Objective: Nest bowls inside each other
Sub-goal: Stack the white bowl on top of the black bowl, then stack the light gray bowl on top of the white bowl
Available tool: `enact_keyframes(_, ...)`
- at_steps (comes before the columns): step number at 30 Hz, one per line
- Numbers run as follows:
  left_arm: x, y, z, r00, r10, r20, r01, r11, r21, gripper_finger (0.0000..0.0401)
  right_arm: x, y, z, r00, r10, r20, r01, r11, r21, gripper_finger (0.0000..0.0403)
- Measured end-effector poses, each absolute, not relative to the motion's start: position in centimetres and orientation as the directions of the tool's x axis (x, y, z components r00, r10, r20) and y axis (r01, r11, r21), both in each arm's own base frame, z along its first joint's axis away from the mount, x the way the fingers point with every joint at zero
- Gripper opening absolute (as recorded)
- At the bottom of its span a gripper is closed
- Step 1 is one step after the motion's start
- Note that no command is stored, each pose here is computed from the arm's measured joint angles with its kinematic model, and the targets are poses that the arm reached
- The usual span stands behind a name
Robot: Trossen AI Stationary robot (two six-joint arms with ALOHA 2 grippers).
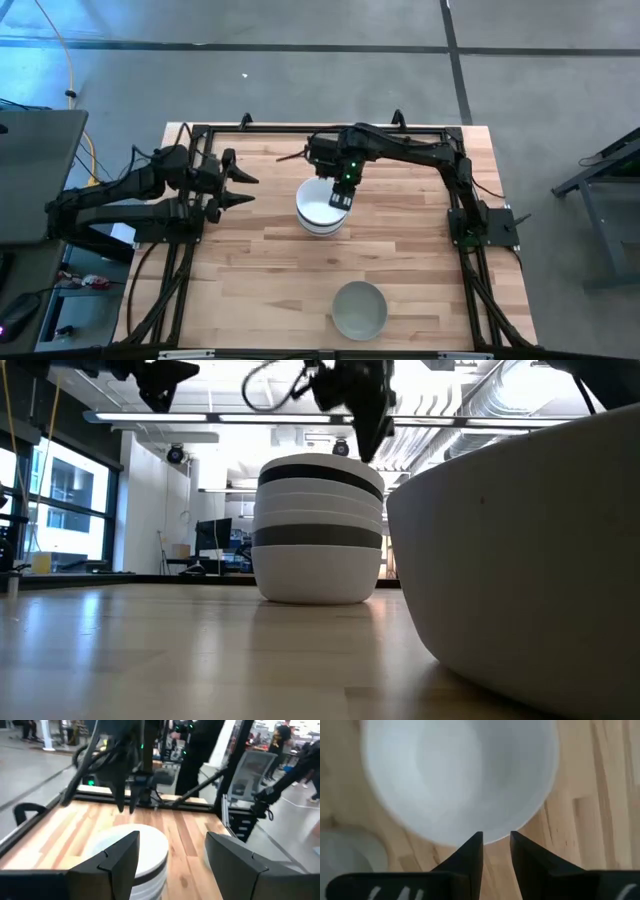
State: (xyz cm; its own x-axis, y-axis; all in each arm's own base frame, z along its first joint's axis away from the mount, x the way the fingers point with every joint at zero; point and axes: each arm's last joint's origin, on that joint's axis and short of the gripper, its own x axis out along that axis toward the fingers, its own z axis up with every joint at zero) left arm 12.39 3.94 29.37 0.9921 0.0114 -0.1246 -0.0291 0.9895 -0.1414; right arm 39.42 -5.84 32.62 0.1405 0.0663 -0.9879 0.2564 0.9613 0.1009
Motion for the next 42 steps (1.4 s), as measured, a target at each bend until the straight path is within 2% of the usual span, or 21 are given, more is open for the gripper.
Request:
enact_keyframes(10, 14.4, 3.2, 28.3, 0.976, -0.071, -0.204, 0.039, 0.987, -0.158, 0.0216, 39.3, -1.9, 36.7, 0.287, 0.120, -0.950, 0.021, 0.991, 0.132, 0.0090)
enact_keyframes(15, 14.9, 2.8, 28.1, 0.972, -0.066, -0.227, 0.033, 0.989, -0.145, 0.0216, 38.2, 0.0, 36.6, 0.247, 0.157, -0.956, 0.048, 0.983, 0.174, 0.0089)
enact_keyframes(23, 15.0, 2.5, 28.0, 0.972, -0.055, -0.230, 0.025, 0.991, -0.135, 0.0216, 37.8, 4.7, 33.6, 0.103, 0.185, -0.977, 0.008, 0.982, 0.187, 0.0089)
enact_keyframes(32, 15.1, 2.2, 28.0, 0.971, -0.054, -0.232, 0.025, 0.991, -0.129, 0.0216, 36.8, 9.6, 29.5, -0.037, 0.107, -0.994, 0.047, 0.993, 0.105, 0.0089)
enact_keyframes(36, 15.1, 2.3, 27.9, 0.969, 0.004, -0.245, -0.034, 0.993, -0.115, 0.0216, 36.2, 11.4, 28.4, -0.063, 0.087, -0.994, 0.104, 0.991, 0.080, 0.0089)
enact_keyframes(42, 14.9, 2.7, 27.5, 0.946, 0.146, -0.289, -0.176, 0.981, -0.080, 0.0216, 35.6, 14.3, 28.3, -0.007, 0.037, -0.999, 0.204, 0.978, 0.034, 0.0089)
